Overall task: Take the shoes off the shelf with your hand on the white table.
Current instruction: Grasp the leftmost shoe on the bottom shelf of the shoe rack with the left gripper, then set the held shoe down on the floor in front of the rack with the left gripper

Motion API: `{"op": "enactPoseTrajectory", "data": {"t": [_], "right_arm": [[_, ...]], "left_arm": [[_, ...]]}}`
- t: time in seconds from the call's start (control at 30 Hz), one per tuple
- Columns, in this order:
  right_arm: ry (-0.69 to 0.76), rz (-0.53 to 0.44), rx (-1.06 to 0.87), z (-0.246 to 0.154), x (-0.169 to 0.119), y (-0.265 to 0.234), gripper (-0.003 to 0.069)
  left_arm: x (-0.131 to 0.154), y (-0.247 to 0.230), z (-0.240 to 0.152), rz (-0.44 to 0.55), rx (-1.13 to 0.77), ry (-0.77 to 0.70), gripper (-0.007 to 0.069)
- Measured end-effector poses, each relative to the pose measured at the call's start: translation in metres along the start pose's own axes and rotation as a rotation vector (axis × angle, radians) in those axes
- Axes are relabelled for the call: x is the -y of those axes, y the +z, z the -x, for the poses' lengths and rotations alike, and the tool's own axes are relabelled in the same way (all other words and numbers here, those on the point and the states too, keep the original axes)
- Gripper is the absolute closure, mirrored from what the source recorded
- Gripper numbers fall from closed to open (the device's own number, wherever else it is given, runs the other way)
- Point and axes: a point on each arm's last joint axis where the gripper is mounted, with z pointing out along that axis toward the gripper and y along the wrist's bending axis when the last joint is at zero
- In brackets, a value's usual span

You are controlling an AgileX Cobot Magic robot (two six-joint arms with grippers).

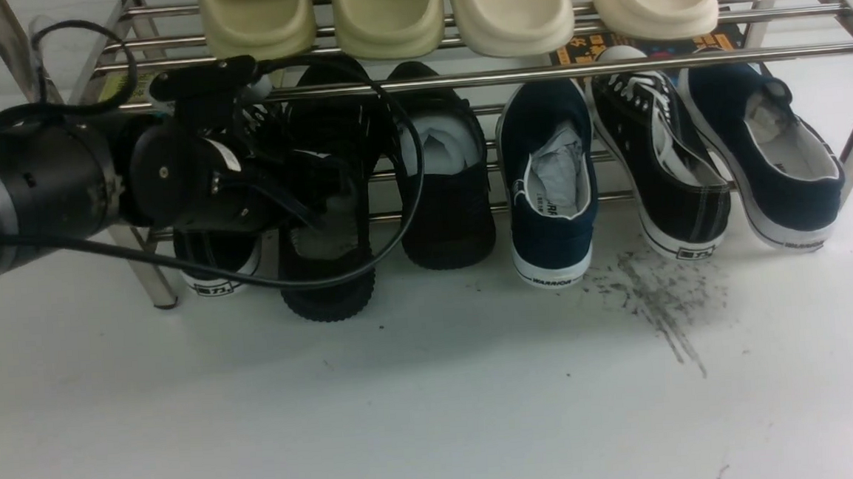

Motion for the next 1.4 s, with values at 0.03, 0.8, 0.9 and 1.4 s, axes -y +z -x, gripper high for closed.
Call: {"op": "enactPoseTrajectory", "data": {"t": [0.03,0.8,0.9,1.4], "right_arm": [[0.0,0.0,0.0,0.0,0.0,0.0,0.0648],[-0.001,-0.001,0.0,0.0,0.0,0.0,0.062],[-0.001,-0.001,0.0,0.0,0.0,0.0,0.0617],[-0.001,-0.001,0.0,0.0,0.0,0.0,0.0599]], "left_arm": [[0.0,0.001,0.0,-0.001,0.006,0.001,0.0261],[0.005,-0.048,0.006,-0.014,-0.061,-0.053,0.061],[0.008,-0.067,0.008,-0.038,-0.07,-0.097,0.061],[0.025,-0.156,-0.007,-0.22,-0.243,-0.056,0.0608]]}}
